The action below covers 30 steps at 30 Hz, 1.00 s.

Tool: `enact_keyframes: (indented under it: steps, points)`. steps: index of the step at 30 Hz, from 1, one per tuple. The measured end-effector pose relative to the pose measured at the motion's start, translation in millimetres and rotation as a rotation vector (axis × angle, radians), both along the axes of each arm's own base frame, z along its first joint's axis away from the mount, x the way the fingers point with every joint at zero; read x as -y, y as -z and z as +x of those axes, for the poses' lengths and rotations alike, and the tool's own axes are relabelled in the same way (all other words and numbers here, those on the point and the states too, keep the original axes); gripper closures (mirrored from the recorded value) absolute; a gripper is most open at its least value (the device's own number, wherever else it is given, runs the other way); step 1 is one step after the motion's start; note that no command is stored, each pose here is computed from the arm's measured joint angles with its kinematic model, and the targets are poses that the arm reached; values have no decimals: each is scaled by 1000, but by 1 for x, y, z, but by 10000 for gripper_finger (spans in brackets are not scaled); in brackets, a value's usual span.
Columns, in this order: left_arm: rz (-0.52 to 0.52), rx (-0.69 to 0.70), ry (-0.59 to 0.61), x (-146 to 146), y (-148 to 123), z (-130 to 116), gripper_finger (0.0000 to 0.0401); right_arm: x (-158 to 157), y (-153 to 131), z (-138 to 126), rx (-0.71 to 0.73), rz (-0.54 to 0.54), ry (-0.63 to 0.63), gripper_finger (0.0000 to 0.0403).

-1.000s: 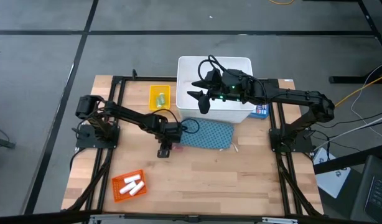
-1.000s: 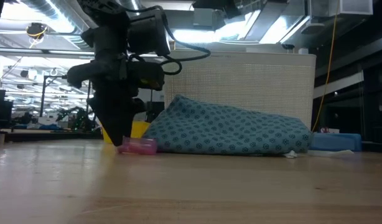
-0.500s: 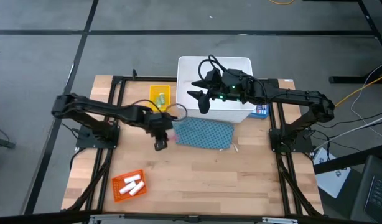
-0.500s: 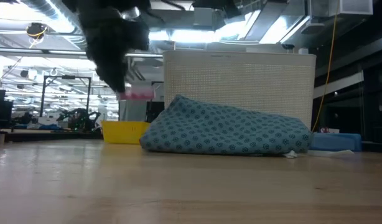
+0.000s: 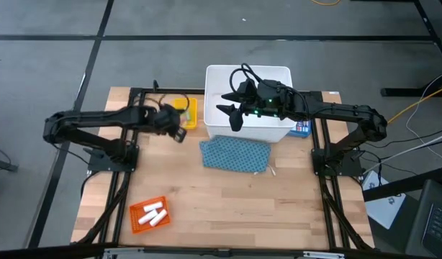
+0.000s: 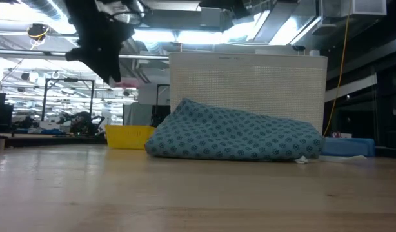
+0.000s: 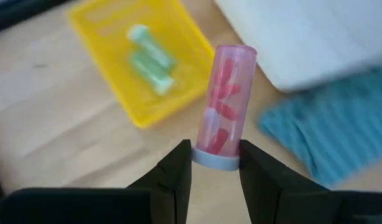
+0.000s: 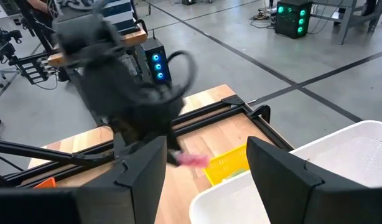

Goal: Pick & place medical supplies in basket/bin
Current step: Put the pink bottle into the yellow bin, then put the blue gown into the white bin

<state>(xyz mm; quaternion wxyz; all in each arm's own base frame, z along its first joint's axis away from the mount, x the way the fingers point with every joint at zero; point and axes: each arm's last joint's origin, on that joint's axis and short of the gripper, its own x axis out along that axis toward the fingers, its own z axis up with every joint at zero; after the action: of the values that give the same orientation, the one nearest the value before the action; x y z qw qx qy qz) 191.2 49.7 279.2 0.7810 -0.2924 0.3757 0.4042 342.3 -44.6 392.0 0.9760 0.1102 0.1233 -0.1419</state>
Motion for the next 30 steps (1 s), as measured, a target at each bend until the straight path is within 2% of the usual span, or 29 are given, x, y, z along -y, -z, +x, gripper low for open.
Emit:
enact_keyframes:
  steps: [6, 11, 15, 19, 22, 26, 30]
  points:
    - [-51, -57, -155, -48, 12, -5, 295, 0, 0, 0, 4, -1, 0, 179]
    - [-121, -26, -123, -90, 31, 5, 295, 0, 0, 0, 4, -1, 0, 179]
    - [-193, 0, -108, -113, 52, 16, 295, 0, 0, 0, 4, 1, 0, 179]
    - [-230, -1, -99, -122, 69, 26, 287, 0, 0, 0, 8, 17, 4, 179]
    - [-235, -1, -68, -121, 73, 31, 266, 0, 0, 0, 1, 19, 5, 179]
    - [-184, 14, -36, -119, 69, 35, 223, 0, 1, 0, -9, 20, 5, 179]
    - [-131, 42, -71, -118, 59, 32, 183, 0, 1, 0, -11, 13, 2, 179]
